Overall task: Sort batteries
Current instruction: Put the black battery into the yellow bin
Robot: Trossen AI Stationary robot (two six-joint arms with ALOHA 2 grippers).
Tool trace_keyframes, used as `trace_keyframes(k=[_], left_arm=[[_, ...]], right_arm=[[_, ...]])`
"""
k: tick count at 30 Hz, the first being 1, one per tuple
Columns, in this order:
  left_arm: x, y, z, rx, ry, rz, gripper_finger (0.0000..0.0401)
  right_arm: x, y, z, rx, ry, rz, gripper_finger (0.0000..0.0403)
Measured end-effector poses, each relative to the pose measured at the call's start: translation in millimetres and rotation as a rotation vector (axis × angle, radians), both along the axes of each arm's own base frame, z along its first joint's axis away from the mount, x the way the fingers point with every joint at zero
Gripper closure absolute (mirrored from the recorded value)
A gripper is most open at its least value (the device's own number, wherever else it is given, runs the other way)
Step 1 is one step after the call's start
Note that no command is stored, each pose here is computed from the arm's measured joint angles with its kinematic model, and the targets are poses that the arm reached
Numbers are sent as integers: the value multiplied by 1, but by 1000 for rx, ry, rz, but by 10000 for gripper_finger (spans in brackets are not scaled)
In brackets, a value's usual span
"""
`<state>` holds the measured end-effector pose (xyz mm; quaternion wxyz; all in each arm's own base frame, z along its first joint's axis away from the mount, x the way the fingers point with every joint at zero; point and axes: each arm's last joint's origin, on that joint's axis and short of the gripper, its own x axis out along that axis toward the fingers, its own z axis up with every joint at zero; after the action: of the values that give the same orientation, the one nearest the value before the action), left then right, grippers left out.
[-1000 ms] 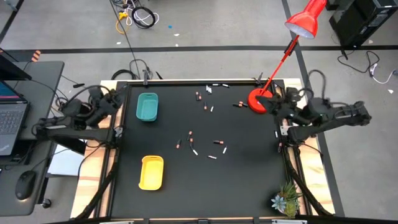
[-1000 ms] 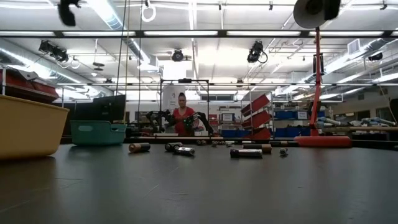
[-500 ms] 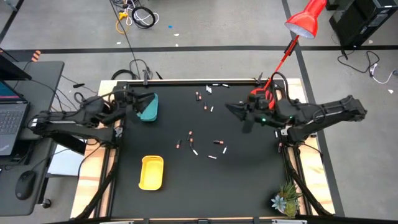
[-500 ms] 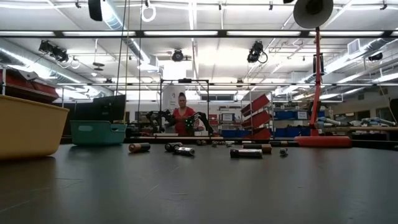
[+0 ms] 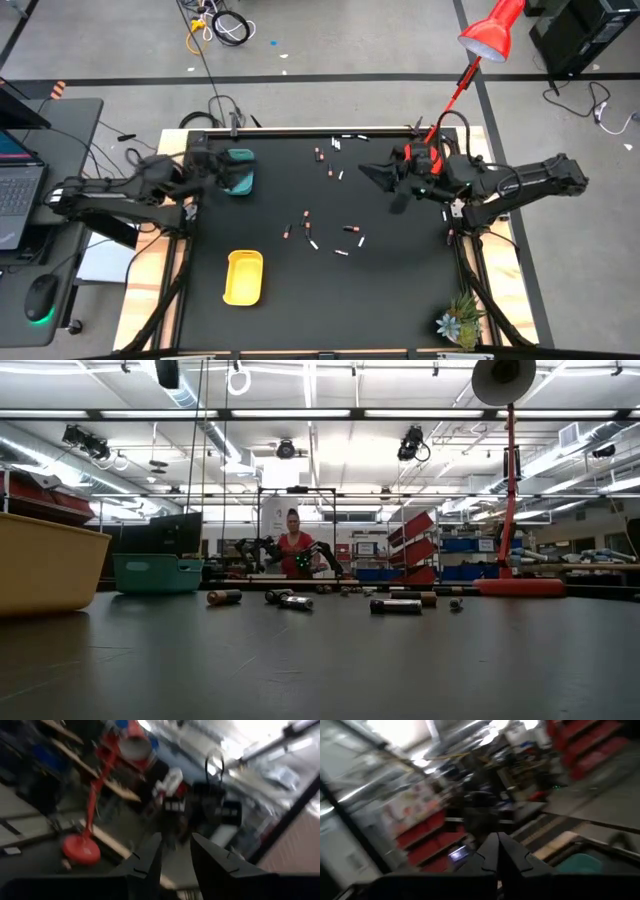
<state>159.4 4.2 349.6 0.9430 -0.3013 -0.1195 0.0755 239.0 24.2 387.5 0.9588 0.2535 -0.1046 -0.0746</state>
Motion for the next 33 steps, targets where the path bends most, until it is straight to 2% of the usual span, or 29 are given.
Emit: trace_keyframes(k=[3,8,13,15,18,21,25,28,33], left_arm=[[20,-2,-13,-30,78,-77,290],[49,-5,-40,-157,253,-168,300],[69,-13,-55,-226,515,-212,320],[76,-16,-59,-225,662,-199,325],[90,-22,-72,-228,876,-189,327],[108,-29,-84,-239,988,-212,327],[127,-32,-109,-308,1155,-173,312],[137,-32,-121,-339,1250,-143,282],[147,-30,-137,-400,1320,-67,226]], right_arm=[[5,-6,-8,-26,71,31,378],[11,-12,-23,-32,194,94,347],[11,-7,-21,-71,191,166,375],[10,-7,-21,-82,224,150,392],[8,-8,-24,-110,322,110,394],[6,-10,-27,-131,404,99,368],[4,-13,-34,-133,500,97,313],[2,-14,-39,-129,562,113,266],[0,-14,-44,-130,613,121,190]])
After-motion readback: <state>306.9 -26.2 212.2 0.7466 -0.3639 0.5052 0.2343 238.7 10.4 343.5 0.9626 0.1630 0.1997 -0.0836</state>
